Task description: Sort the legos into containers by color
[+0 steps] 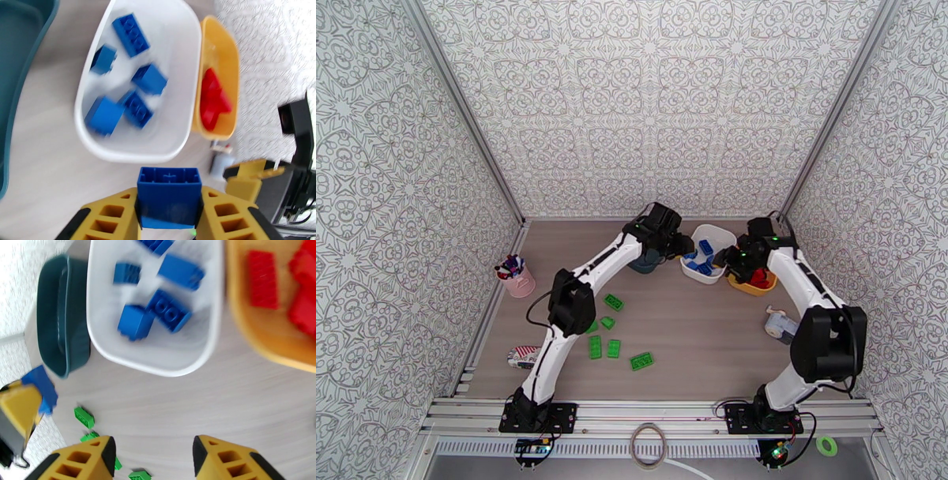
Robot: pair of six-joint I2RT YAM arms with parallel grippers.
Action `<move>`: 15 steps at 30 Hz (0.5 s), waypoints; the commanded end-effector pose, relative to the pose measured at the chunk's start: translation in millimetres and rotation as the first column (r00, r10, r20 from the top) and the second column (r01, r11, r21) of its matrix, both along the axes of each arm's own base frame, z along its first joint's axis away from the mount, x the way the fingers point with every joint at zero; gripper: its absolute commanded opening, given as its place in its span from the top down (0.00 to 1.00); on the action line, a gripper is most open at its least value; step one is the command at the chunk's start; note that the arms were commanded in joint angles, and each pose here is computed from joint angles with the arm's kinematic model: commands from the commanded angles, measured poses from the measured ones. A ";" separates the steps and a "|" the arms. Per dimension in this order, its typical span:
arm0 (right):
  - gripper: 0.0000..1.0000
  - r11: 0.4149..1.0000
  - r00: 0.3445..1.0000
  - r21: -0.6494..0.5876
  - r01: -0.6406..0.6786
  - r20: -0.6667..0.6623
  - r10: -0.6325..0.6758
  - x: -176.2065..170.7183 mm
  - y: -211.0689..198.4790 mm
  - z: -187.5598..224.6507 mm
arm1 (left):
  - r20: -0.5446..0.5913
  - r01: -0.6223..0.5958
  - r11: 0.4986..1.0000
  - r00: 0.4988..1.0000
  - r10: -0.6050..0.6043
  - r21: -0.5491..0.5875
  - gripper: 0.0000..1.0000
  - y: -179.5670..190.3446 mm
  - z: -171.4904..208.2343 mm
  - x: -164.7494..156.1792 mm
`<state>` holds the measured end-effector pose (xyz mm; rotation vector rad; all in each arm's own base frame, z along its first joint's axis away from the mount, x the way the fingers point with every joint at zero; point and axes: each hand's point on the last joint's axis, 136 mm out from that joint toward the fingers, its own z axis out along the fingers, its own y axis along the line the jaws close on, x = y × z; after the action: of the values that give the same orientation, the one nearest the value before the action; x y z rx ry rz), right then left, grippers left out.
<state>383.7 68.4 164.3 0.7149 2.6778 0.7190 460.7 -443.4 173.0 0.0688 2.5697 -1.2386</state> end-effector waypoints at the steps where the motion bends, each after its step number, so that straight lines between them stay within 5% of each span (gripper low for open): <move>1: 0.43 1.000 0.999 0.012 -0.019 0.026 0.019 -2.1 1.2 17.7 | -0.040 -0.018 0.986 0.999 0.011 -0.166 0.60 -25.5 14.0 16.9; 5: 0.44 1.000 1.000 0.019 -0.021 0.015 0.021 -3.7 1.2 17.4 | -0.065 -0.029 0.963 0.998 0.012 -0.268 0.52 -49.0 9.2 31.4; 10: 0.43 0.999 0.999 0.019 -0.038 0.009 0.038 -9.3 2.4 20.6 | -0.090 -0.052 0.948 0.996 0.025 -0.314 0.21 -56.9 0.8 40.0; 15: 0.38 0.998 0.998 0.014 -0.066 0.023 0.066 -18.4 3.6 24.9 | -0.023 -0.044 0.953 0.999 0.039 -0.298 0.19 -45.8 23.8 40.0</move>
<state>371.6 70.9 168.8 0.6826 2.7186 0.7394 500.6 -491.6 147.2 -0.1270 2.4636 -1.5573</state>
